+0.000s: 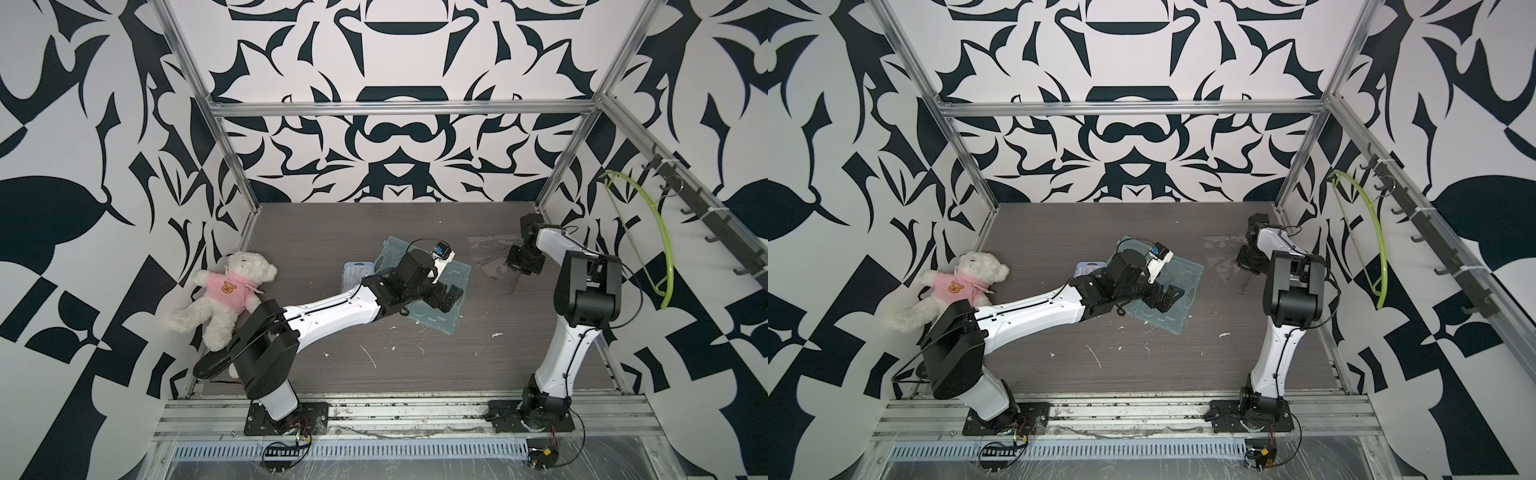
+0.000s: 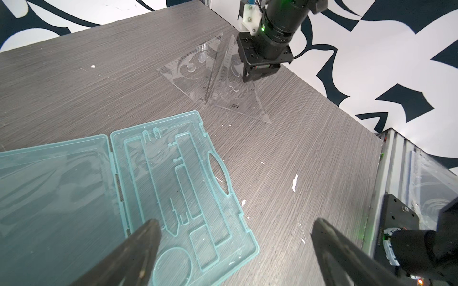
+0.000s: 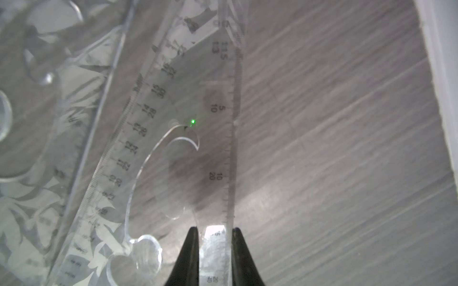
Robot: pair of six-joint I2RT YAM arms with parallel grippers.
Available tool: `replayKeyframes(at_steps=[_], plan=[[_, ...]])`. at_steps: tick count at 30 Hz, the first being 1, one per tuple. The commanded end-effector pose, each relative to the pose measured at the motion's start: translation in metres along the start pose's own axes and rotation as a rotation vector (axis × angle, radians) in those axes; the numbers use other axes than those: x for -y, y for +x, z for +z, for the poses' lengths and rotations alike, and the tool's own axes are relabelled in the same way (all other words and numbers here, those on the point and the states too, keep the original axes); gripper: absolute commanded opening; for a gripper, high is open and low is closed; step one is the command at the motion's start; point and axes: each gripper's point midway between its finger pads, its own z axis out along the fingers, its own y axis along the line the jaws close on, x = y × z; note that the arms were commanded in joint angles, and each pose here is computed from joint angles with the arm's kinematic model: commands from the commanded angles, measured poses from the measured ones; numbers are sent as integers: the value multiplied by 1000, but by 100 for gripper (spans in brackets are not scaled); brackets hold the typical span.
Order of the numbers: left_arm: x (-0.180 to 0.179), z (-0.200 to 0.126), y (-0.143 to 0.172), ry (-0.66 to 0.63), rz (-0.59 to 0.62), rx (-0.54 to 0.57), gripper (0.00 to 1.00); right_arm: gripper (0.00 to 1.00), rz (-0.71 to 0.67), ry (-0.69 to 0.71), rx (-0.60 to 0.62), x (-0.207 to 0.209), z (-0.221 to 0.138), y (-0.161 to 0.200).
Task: Open the ruler set and take out the ruler
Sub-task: Place the ruler at the center of the board.
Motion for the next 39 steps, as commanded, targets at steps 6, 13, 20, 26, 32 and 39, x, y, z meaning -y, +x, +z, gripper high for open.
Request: replayKeyframes(at_steps=[6,13,20,26,32,39], plan=[[-3,-2,4,-12,14,-2,99,9,-9,31,13,6,-8,-13],[-7,-1,11,-33,8,-31,99,11,-12,47,5,10,-5,-8],[-22,-18,10,-130,-16,-25,99,35,-3,51,32,12,-16,-13],[-51,-59,2,-312,-100,58,99,48,18,32,107,13,-53,-23],[-76,-103,18,-416,-231,98,99,51,-36,-74,233,-24,-123,-8],[-84,-149,47,-380,-418,52,99,50,-242,-234,240,-94,-168,108]])
